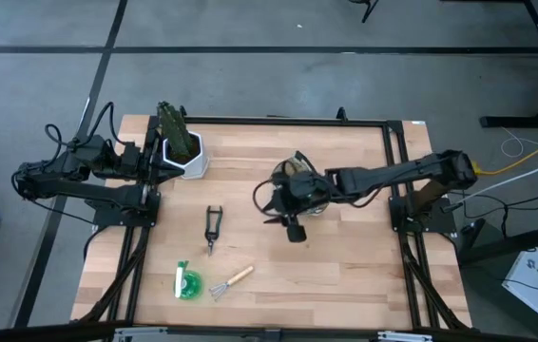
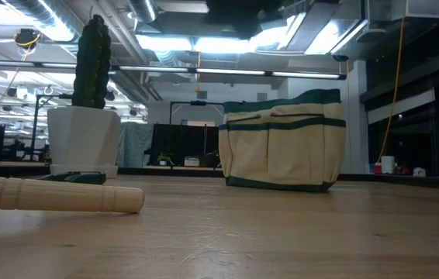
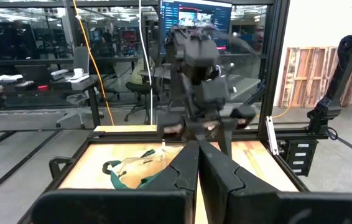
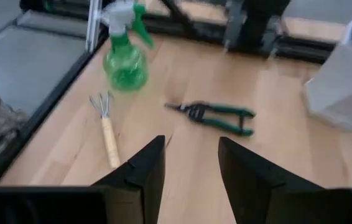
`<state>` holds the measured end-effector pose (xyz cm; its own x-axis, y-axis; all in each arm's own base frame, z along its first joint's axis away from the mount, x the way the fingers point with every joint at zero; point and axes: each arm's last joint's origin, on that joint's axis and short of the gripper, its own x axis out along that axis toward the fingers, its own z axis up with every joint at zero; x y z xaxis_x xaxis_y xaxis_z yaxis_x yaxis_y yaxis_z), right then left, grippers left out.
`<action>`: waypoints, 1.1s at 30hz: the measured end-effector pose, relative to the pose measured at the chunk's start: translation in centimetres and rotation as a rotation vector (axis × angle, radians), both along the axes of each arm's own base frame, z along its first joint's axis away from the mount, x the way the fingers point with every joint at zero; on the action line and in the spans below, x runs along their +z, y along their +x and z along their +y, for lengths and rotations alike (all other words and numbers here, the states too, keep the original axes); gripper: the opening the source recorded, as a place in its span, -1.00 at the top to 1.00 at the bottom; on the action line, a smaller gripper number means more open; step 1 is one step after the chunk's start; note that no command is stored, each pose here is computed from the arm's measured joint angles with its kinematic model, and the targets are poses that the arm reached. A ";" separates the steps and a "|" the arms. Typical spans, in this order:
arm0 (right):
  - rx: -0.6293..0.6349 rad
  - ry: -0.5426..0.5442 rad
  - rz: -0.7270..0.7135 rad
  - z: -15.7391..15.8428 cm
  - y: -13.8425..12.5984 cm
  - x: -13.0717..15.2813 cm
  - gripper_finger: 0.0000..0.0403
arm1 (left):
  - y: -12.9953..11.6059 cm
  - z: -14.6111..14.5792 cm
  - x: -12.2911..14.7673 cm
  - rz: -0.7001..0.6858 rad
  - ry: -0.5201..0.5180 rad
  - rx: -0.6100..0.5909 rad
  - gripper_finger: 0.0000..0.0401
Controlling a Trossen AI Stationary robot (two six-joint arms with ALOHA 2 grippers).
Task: Pick & Place Garden tools in Gardening bag
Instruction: Put the brown hand rake into the gardening bag
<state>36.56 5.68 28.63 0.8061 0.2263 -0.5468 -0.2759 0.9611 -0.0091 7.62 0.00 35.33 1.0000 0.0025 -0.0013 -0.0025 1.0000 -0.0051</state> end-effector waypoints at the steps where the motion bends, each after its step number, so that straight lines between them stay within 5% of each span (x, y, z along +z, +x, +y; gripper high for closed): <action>1: 0.004 -0.004 0.009 0.2 0.3 -0.6 0.25 | 0.0 0.0 0.0 0.000 0.000 0.000 0.97; 15: 0.054 -0.014 0.054 2.7 3.9 -7.3 0.25 | 0.0 0.0 0.0 -0.001 0.000 0.000 0.97; 33: 0.059 -0.100 0.025 6.9 3.9 -5.1 0.25 | 0.0 0.0 0.0 -0.001 0.000 0.000 0.97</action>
